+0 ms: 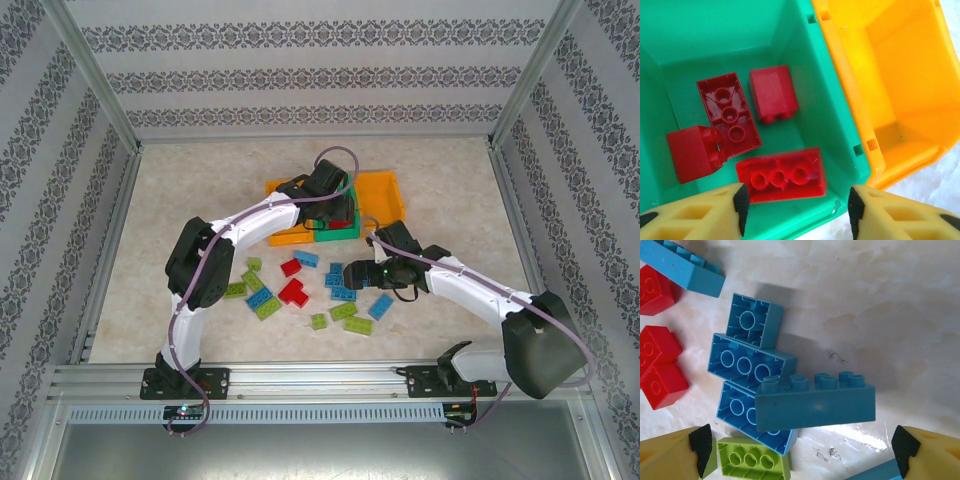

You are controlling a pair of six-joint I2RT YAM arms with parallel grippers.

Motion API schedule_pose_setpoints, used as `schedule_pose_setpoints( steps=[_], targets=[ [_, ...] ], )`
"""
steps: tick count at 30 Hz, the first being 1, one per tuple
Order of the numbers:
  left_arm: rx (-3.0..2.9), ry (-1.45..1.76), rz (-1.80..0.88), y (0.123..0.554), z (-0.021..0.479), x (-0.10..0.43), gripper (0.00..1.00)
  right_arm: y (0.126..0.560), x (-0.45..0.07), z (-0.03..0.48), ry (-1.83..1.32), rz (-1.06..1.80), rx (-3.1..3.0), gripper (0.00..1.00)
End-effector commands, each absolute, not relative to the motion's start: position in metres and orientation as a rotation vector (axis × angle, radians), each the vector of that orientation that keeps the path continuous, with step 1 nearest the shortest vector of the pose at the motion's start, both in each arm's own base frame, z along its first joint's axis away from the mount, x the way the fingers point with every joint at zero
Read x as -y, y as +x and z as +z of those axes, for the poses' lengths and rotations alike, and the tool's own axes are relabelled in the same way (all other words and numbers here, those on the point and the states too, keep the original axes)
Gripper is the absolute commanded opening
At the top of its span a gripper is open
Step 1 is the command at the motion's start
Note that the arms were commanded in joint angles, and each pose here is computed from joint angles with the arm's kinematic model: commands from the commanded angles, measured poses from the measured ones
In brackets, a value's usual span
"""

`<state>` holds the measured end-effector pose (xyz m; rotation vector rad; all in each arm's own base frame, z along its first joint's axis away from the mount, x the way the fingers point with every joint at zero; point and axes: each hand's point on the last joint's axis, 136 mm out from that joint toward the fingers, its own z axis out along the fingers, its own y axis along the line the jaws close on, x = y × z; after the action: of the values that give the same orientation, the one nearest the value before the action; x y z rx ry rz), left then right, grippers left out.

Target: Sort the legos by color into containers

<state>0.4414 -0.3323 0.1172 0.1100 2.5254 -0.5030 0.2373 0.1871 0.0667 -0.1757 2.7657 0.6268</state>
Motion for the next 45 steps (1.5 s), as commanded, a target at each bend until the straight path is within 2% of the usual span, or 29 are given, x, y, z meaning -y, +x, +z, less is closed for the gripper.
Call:
schedule_pose_setpoints(
  steps=[1,8,14,20,25,33,38,45],
  targets=[
    [-2.512,0.105,-0.531,0.434,0.134,0.33,0.62,0.238,-0.192,0.061,-0.193,0.642,-2.774,0.97],
    [-2.49,0.09,-0.541,0.422,0.143,0.319,0.66,0.245,-0.191,0.048,-0.168,0.612,-2.803,0.97],
    [-2.48,0.086,-0.523,0.413,0.147,0.308,0.66,0.252,-0.194,0.041,-0.138,0.621,-2.814,0.94],
    [-2.485,0.077,-0.498,0.409,0.144,0.301,0.67,0.255,-0.193,0.041,-0.11,0.614,-2.806,0.85],
    [-2.491,0.064,-0.502,0.404,0.141,0.298,0.66,0.257,-0.186,0.042,-0.074,0.587,-2.792,0.74],
    [-2.481,0.055,-0.452,0.397,0.146,0.284,0.67,0.263,-0.183,0.065,-0.045,0.592,-2.732,0.68],
    [-2.484,0.044,-0.403,0.382,0.148,0.266,0.67,0.289,-0.162,0.1,0.002,0.529,-2.64,0.67],
    [-2.517,-0.08,-0.365,0.347,0.133,0.23,0.71,0.36,-0.131,0.142,0.045,0.379,-2.546,0.66]
  ],
)
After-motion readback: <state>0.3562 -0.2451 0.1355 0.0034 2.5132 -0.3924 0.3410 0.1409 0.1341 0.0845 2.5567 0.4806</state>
